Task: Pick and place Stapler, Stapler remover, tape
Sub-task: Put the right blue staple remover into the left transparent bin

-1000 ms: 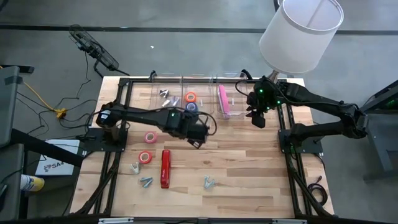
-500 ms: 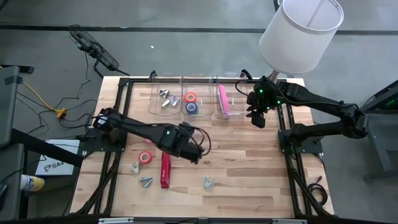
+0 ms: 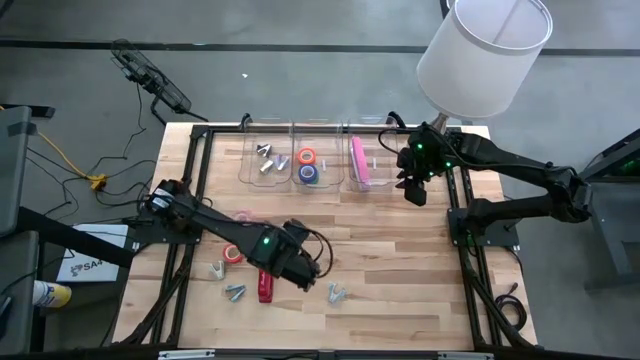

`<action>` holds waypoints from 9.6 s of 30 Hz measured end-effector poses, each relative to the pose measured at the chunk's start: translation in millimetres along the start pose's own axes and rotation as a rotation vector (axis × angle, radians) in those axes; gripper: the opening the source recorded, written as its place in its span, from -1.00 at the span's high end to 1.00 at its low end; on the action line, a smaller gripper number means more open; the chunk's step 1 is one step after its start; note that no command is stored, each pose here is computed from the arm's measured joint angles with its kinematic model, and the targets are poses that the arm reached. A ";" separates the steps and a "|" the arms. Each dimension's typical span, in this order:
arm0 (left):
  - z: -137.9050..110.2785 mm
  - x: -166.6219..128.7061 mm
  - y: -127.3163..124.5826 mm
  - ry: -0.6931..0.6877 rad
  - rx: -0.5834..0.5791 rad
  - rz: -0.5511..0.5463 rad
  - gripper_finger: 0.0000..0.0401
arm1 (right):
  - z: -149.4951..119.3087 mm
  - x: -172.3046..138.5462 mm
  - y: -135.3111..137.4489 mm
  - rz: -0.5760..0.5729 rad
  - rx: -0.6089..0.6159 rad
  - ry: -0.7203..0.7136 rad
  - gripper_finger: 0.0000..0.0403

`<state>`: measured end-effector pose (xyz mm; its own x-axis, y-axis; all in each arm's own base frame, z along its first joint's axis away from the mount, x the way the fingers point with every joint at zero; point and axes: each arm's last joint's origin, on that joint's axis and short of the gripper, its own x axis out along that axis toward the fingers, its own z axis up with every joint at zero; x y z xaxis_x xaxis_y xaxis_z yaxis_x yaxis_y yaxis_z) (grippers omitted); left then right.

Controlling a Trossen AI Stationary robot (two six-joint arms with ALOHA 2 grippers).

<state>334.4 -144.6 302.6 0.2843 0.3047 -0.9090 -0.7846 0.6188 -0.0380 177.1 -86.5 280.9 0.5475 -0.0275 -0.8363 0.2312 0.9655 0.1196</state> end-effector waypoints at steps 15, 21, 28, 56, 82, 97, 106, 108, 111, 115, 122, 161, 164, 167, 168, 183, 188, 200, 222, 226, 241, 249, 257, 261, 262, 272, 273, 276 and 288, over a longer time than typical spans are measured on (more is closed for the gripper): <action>-23.0 40.6 -24.0 -0.086 0.179 -0.201 -0.26 | -0.2 0.0 0.2 0.003 -0.008 0.002 0.31; -30.9 62.8 -34.9 -0.146 0.208 -0.349 -0.53 | -0.2 0.0 0.2 0.004 -0.055 0.002 0.31; -40.3 78.6 -41.5 -0.098 0.145 -0.528 -0.69 | -0.2 0.0 0.2 0.004 -0.063 0.002 0.31; -82.6 111.5 -56.8 0.024 0.071 -0.505 -0.69 | -0.5 0.1 3.1 0.096 -0.104 -0.010 0.31; -61.9 47.5 20.8 -0.065 0.204 -0.070 -0.69 | 16.4 87.0 156.8 0.446 -0.688 -0.061 0.11; -61.9 47.5 21.5 -0.065 0.183 -0.064 -0.69 | 4.7 145.9 223.1 0.426 -0.874 -0.079 -0.49; -62.3 47.5 21.5 -0.054 0.177 -0.067 -0.69 | 23.9 165.9 252.8 0.418 -0.982 -0.023 -0.49; -62.3 47.5 21.5 -0.052 0.177 -0.067 -0.69 | 27.6 171.0 256.4 0.408 -1.004 -0.004 -0.49; -62.4 47.7 21.5 -0.051 0.173 -0.067 -0.69 | 32.8 174.4 259.8 0.319 -1.017 0.005 -0.49; -62.3 47.7 21.5 -0.053 0.163 -0.066 -0.69 | 35.6 173.5 260.9 0.243 -1.030 -0.008 -0.49; -62.4 47.8 21.9 -0.052 0.153 -0.062 -0.69 | 33.9 173.6 260.8 0.247 -1.019 0.010 -0.49; -62.3 48.0 22.9 -0.059 0.106 -0.051 -0.69 | 26.5 168.4 279.6 0.210 -1.082 -0.061 -0.49; -62.4 48.0 23.3 -0.058 0.107 -0.047 -0.69 | 25.3 169.0 280.5 0.254 -1.082 -0.053 -0.49; -62.5 48.0 23.6 -0.058 0.108 -0.044 -0.69 | 23.2 171.5 280.6 0.279 -1.085 -0.035 -0.49; -62.5 48.0 23.7 -0.058 0.107 -0.044 -0.69 | 22.8 172.9 281.2 0.288 -1.086 -0.036 -0.49; -62.9 48.0 26.2 -0.048 0.097 -0.019 -0.69 | 19.3 190.8 281.2 0.300 -1.136 -0.029 -0.49; -63.0 48.1 26.3 -0.048 0.097 -0.018 -0.69 | 19.1 201.0 275.7 0.288 -1.128 -0.002 -0.49; -63.0 48.1 26.7 -0.048 0.098 -0.015 -0.69 | 13.9 213.7 273.6 0.305 -1.136 0.035 -0.49; -63.0 48.1 26.7 -0.048 0.098 -0.015 -0.69 | 14.5 213.8 272.6 0.275 -1.138 0.034 -0.01; -63.1 48.1 26.7 -0.048 0.099 -0.015 -0.69 | 14.2 213.8 271.5 0.248 -1.141 0.043 0.12; -63.1 48.3 26.8 -0.048 0.099 -0.014 -0.69 | 12.4 211.1 267.8 0.190 -1.132 0.090 0.52; -62.9 48.3 26.6 -0.053 0.098 -0.015 -0.69 | 16.8 208.7 254.4 0.157 -1.062 0.149 0.54; -62.4 48.1 26.0 -0.069 0.094 -0.020 -0.69 | 27.4 195.6 229.2 0.113 -0.957 0.228 0.55; -62.3 48.1 26.0 -0.070 0.094 -0.019 -0.69 | 29.3 189.0 216.4 0.103 -0.914 0.295 0.55; -62.3 48.1 26.0 -0.071 0.094 -0.019 -0.69 | 29.6 187.4 214.0 0.101 -0.910 0.307 0.55; -61.2 47.9 25.1 -0.102 0.091 -0.023 -0.69 | 35.4 160.0 201.4 0.209 -0.876 0.351 0.55; -61.0 47.8 24.8 -0.109 0.089 -0.025 -0.69 | 36.6 156.5 200.9 0.218 -0.873 0.342 0.55; -59.6 47.6 22.8 -0.148 0.078 -0.038 -0.69 | 40.6 147.2 199.9 0.233 -0.867 0.310 0.55; -55.9 46.5 17.2 -0.250 0.055 -0.074 -0.69 | 59.9 91.2 188.1 0.206 -0.838 0.118 0.56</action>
<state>303.4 -160.2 236.5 0.4728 0.4225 -0.7732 -0.7273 0.6825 -0.0718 318.7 77.2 259.1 0.4154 0.1508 -0.8971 -0.5571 0.8218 -0.1198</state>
